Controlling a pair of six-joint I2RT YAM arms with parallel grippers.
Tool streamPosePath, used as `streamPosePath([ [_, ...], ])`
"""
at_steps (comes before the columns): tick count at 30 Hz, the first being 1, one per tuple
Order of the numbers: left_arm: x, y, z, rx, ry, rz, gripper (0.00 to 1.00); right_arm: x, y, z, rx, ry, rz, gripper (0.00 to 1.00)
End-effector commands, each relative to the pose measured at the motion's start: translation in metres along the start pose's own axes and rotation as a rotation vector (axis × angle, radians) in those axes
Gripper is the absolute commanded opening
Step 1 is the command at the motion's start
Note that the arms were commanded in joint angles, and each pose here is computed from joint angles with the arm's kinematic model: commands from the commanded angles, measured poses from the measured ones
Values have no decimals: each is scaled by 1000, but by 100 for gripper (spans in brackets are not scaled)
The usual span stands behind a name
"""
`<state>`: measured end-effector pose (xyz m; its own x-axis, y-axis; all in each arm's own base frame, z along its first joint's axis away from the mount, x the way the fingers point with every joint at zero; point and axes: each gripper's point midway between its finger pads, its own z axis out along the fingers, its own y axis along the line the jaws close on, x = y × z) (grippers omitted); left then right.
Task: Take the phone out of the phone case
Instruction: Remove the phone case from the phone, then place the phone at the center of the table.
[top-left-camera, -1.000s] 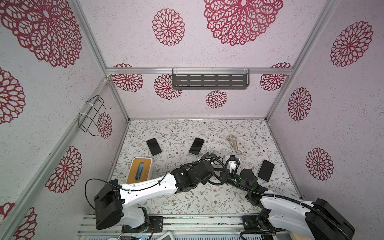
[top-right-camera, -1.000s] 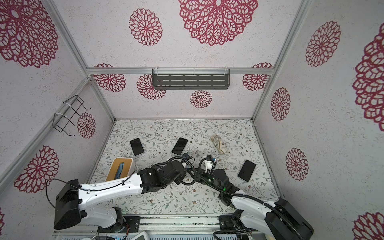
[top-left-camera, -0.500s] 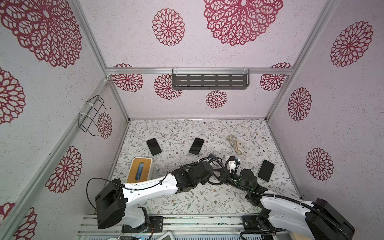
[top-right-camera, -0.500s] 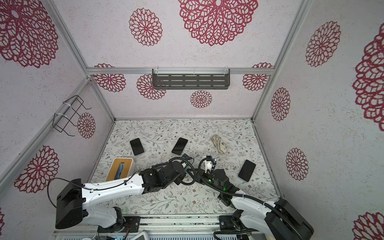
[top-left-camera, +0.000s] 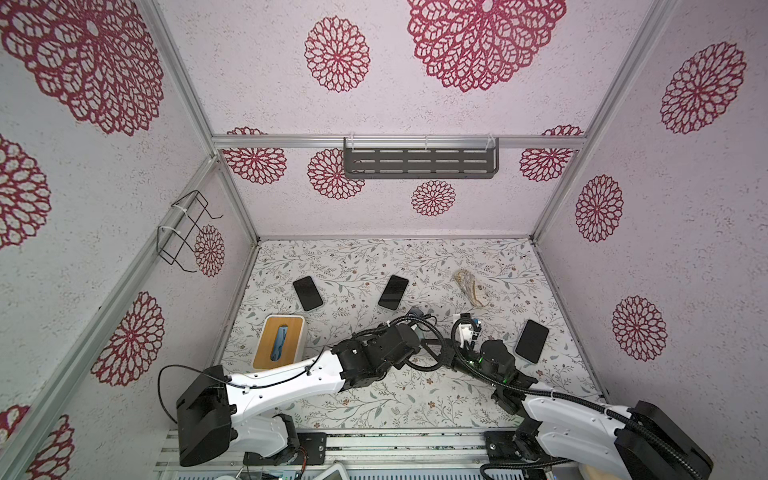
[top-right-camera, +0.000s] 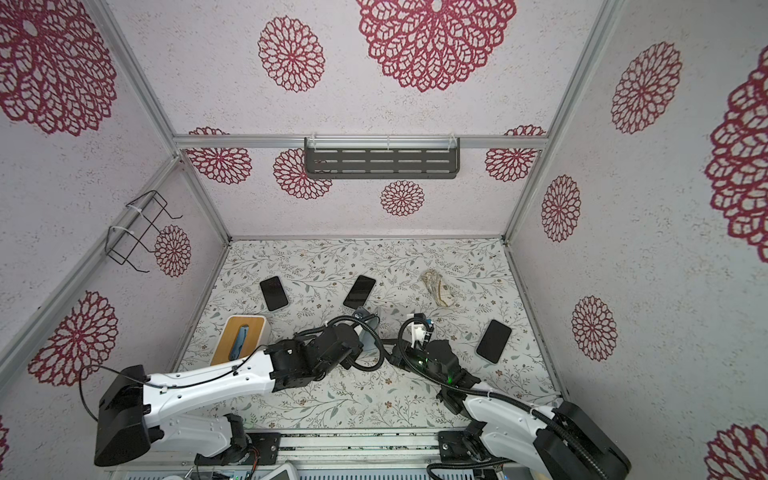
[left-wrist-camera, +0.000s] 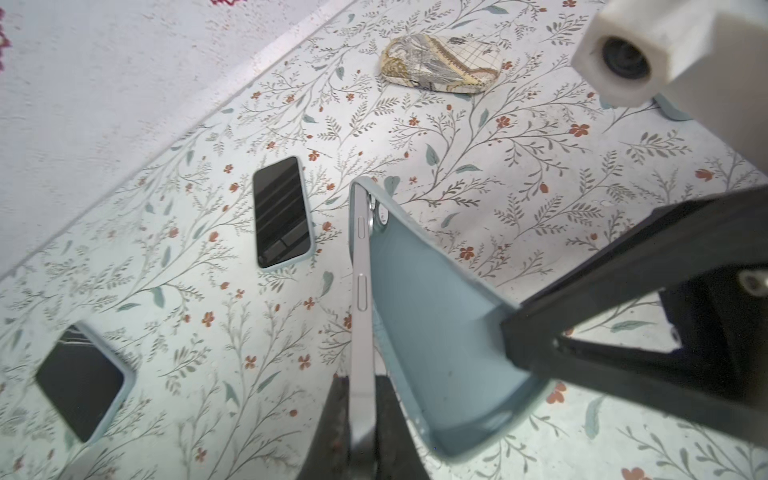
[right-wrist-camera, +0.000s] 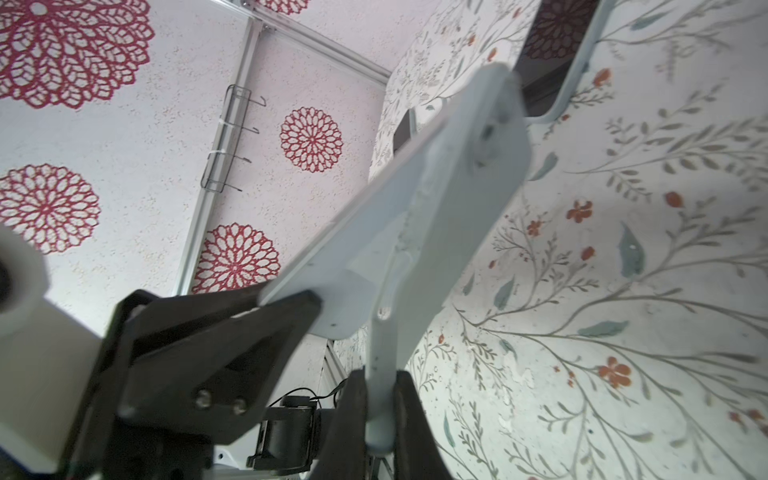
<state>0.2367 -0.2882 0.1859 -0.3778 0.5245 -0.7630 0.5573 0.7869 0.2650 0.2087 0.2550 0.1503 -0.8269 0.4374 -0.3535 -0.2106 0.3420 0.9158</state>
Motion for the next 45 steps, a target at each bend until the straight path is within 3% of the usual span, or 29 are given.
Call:
streamPosePath([
  [1,-13,16,-27,-51,-60,15,1,-4,-21,-6,72,-53,20,0],
  [9,6,36,-50,-111,-24,84,1,-4,-39,-21,131,-95,41,0],
  [21,61,3,2,-105,237,331,0,-3,-43,-25,142,-106,65,0],
  [30,80,-13,14,-59,285,394,1,0,-47,-16,142,-88,82,0],
  [45,117,-47,33,-8,422,505,29,9,-61,-4,160,-53,123,0],
])
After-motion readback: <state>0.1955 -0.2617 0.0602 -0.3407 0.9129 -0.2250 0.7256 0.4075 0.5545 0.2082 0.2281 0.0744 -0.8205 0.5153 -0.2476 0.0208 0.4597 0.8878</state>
